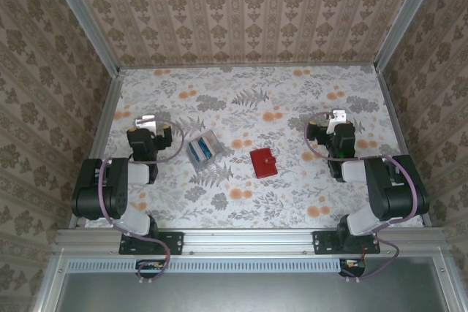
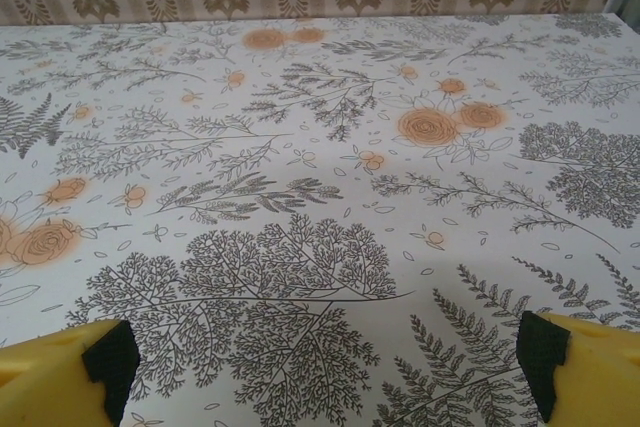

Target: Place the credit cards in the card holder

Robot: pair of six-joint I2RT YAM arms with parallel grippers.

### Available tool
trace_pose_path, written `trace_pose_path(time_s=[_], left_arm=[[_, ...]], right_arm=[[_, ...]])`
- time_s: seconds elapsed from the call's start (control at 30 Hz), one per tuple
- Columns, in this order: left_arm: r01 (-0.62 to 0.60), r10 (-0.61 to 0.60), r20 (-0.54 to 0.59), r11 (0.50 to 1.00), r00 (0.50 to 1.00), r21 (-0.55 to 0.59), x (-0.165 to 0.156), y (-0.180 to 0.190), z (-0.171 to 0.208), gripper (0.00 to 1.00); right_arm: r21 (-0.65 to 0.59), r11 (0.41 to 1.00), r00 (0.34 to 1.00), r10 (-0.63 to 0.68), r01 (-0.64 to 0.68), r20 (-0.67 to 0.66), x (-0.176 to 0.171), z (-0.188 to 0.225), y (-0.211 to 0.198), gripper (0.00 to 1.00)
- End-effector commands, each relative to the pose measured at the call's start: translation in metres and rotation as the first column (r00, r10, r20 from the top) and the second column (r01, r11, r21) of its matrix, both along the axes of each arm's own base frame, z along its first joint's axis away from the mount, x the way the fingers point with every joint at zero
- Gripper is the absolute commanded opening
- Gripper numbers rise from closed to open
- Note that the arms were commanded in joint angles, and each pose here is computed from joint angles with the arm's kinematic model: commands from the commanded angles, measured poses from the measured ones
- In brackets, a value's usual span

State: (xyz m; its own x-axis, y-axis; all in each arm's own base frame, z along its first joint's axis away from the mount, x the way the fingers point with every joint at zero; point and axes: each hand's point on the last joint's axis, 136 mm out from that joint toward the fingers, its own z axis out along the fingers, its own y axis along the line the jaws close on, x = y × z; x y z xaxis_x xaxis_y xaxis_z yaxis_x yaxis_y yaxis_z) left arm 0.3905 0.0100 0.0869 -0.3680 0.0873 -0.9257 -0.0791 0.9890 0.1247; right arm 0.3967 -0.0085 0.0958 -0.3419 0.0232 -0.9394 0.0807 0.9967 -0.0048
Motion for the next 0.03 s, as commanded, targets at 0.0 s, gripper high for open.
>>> trace_pose_path(time_s=[0.0], left_arm=[[-0.008, 0.008, 0.024, 1.000, 1.000, 0.000, 0.0060, 0.0007, 0.0094, 1.00]], right_arm=[[-0.003, 1.000, 1.000, -0.012, 0.012, 0.007, 0.0017, 0.0029, 0.0003, 1.00]])
